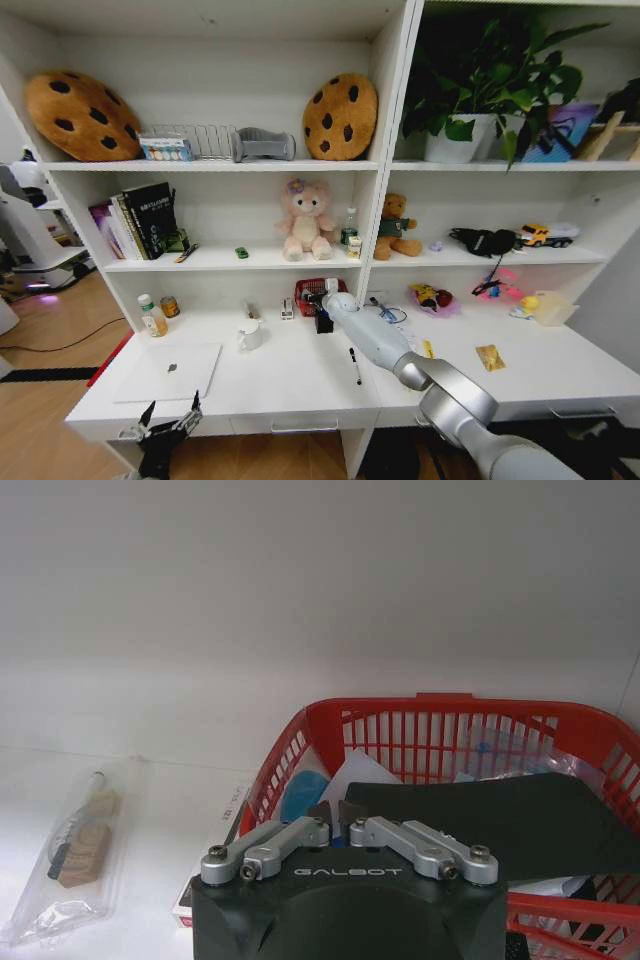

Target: Organize the objects on the table.

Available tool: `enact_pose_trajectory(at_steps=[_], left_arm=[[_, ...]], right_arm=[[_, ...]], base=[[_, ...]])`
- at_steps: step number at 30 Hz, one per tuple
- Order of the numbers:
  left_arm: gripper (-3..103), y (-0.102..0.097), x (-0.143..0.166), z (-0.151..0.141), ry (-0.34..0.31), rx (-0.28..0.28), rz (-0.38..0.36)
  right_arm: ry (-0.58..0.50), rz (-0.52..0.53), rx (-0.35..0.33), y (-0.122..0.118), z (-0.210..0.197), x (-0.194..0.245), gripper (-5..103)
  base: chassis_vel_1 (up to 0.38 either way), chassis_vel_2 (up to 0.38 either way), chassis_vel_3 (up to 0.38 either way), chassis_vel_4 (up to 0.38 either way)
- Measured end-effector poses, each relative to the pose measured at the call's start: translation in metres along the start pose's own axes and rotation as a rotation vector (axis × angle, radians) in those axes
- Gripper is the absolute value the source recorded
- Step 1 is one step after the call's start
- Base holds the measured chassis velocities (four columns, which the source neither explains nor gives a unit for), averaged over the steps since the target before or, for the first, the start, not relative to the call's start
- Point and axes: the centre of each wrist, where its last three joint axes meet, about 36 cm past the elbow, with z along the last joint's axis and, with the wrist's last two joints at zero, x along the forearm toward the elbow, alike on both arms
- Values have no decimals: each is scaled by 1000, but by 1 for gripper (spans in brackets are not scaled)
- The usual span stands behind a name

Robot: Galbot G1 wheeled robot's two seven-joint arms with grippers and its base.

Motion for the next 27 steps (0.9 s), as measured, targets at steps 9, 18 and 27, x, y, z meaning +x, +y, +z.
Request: enact_pose_trajectory(at_steps=[9, 18, 27], left_arm=[[100, 0, 0, 1, 3, 0, 0], [100, -1, 0, 2, 6, 0, 2], [100, -1, 1, 4, 5, -5, 1]], right_arm=[[-11, -6, -6, 0, 0, 4, 0], [-16, -20, -5, -4, -5, 3, 20], [-33, -104, 34, 11, -9, 11, 47]], base=[[0, 0, 0, 0], [0, 0, 0, 0], [0, 0, 0, 0]])
